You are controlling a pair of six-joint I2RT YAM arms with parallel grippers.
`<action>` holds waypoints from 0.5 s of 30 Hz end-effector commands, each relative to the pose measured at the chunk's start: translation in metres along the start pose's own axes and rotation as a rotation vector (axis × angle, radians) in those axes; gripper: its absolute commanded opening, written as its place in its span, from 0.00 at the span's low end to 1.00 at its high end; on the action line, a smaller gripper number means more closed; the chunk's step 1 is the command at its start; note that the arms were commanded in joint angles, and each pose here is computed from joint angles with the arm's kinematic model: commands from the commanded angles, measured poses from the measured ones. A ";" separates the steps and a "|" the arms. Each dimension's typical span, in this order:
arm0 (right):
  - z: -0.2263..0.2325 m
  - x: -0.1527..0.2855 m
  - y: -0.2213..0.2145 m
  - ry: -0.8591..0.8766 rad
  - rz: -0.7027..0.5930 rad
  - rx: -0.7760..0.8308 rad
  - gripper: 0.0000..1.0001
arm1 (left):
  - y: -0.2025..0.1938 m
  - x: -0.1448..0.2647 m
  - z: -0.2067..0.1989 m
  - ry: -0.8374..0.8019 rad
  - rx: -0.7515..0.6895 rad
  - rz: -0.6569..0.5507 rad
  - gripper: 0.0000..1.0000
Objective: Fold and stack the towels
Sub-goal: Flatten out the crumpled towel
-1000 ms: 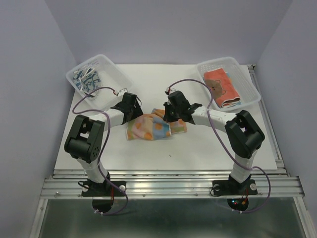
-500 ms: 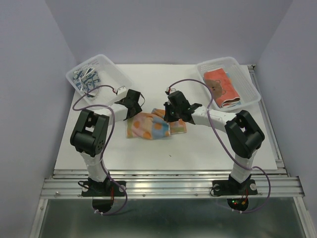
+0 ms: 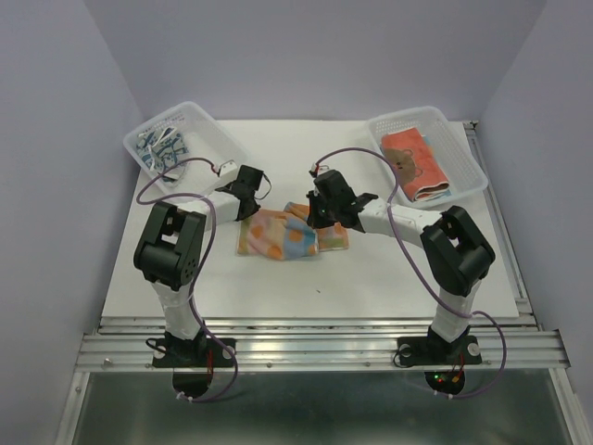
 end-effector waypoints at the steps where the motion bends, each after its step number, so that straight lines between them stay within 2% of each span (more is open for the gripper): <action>1: 0.008 0.004 0.016 0.011 -0.044 0.023 0.01 | -0.020 -0.002 0.009 0.035 -0.059 0.075 0.23; 3: 0.008 0.005 0.016 0.014 -0.046 0.024 0.01 | -0.023 0.001 0.009 0.027 -0.066 0.085 0.03; 4: 0.007 0.005 0.014 0.015 -0.045 0.024 0.01 | -0.024 0.002 0.010 0.020 -0.072 0.085 0.00; 10: 0.010 0.021 0.030 0.025 -0.104 0.057 0.01 | -0.023 0.029 0.007 -0.111 -0.059 0.049 0.00; 15: 0.013 0.049 0.055 0.020 -0.199 0.085 0.01 | 0.007 0.086 -0.013 -0.320 -0.012 -0.091 0.00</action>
Point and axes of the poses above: each gripper's point midway between its finger pads, its own x axis back along the fingers, its own z axis along the line the jaws close on, y = z × x, the point moved 2 cm from there along x, back along the fingers
